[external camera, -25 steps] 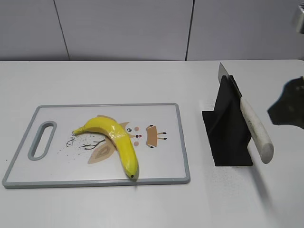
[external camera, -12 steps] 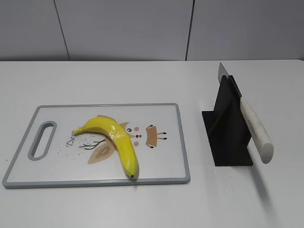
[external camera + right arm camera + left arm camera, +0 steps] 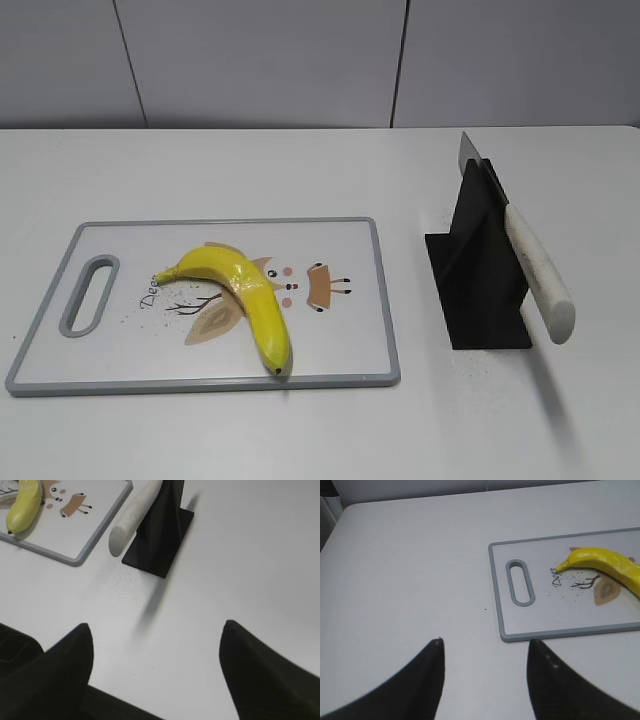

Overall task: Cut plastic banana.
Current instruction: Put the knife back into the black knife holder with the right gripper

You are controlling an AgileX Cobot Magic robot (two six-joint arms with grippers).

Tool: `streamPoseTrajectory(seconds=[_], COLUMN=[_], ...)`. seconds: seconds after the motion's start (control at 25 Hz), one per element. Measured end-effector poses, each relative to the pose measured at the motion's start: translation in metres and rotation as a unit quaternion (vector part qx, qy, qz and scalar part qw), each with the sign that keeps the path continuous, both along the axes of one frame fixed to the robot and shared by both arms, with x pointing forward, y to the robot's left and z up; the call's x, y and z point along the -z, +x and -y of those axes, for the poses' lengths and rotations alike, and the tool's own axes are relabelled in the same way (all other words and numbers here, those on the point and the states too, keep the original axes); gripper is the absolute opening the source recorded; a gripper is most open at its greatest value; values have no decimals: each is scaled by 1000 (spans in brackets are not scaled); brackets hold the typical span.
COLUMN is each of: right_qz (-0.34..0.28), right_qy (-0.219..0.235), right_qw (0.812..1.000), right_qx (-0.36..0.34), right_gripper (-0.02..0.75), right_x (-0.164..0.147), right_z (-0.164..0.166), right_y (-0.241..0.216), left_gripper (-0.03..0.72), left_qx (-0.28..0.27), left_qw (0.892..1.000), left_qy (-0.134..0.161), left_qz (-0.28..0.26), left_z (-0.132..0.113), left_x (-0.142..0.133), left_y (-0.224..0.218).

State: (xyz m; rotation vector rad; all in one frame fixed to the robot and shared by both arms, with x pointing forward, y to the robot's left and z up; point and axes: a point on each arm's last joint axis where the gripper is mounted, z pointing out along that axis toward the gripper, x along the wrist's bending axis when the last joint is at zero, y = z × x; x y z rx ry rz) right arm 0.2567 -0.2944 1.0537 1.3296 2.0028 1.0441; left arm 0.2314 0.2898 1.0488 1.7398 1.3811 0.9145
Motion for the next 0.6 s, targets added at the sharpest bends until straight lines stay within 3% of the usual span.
streamPoseTrajectory(seconds=[0.32,0.6], right_qz=[68,75], right_qy=[32,27], right_qw=[997,992], right_qx=[7,95], right_gripper=[594,594], right_x=[-1,-1], right_z=[10,10], right_y=[-21,-23], left_gripper=[480,480], left_qx=[0,0], left_qw=[1000,1000], left_qy=[0,0], left_qz=[0,0], left_z=[0,0], left_x=[0,0], left_y=[0,0])
